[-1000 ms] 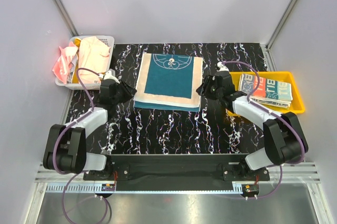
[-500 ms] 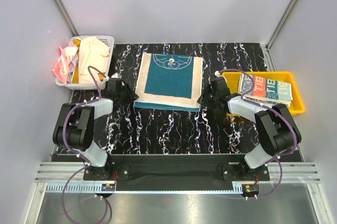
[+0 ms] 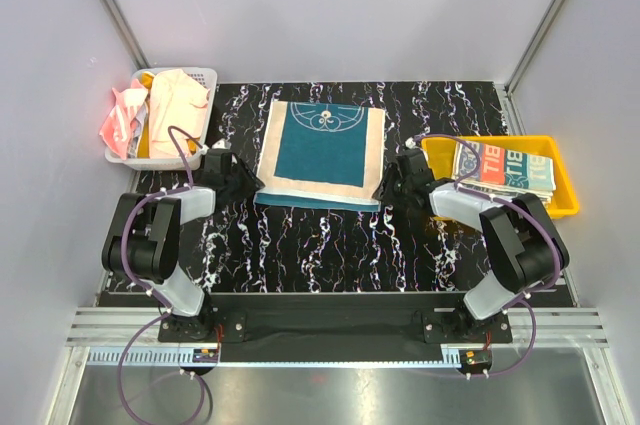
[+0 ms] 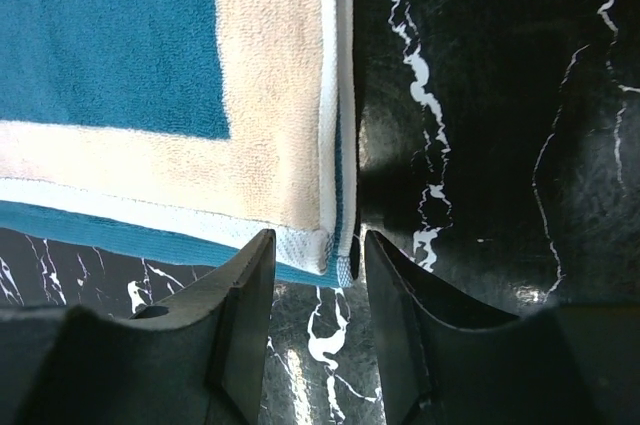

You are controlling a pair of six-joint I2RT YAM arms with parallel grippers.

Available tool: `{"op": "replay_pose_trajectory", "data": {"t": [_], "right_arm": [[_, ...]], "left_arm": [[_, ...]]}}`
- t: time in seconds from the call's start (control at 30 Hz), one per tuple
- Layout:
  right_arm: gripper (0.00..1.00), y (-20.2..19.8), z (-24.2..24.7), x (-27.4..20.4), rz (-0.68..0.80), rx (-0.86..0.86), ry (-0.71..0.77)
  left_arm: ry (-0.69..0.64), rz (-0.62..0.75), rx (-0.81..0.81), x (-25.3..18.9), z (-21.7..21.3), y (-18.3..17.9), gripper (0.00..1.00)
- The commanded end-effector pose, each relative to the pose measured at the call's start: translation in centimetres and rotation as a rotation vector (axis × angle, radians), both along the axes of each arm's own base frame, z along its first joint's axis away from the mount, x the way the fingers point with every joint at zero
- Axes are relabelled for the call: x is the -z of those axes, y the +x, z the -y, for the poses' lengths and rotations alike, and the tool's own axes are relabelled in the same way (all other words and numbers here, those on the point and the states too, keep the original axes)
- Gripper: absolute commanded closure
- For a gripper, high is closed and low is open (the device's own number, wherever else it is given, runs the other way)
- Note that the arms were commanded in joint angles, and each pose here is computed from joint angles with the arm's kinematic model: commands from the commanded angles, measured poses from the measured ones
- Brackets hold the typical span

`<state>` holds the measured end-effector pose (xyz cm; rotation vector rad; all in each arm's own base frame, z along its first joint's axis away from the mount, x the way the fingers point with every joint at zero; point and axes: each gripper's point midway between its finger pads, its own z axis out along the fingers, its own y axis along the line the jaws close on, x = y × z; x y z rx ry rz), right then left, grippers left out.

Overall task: Fold and stack the towels
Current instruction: Fold the towel

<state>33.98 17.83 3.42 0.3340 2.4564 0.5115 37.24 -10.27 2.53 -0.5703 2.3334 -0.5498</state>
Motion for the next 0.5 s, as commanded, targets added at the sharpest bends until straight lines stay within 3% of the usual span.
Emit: {"op": "replay_pose_trajectory", "data": {"t": [0.0,0.17,0.47], "right_arm": [[0.53,0.03,-1.08,-0.65,0.019,-0.005,0.029],[0.55,-0.05,-1.42,-0.38,0.005,-0.006,0.037],[0.62,-0.15,-1.54,0.31,-0.016,-0.001,0.038]], "left_arm": [[0.009,0.01,0.025,-0.42,0.22,0.1,0.58],[0.003,0.016,0.034,-0.72,0.43,0.37,0.61],[0.003,0.008,0.048,-0.71,0.65,0.53,0.8]]}}
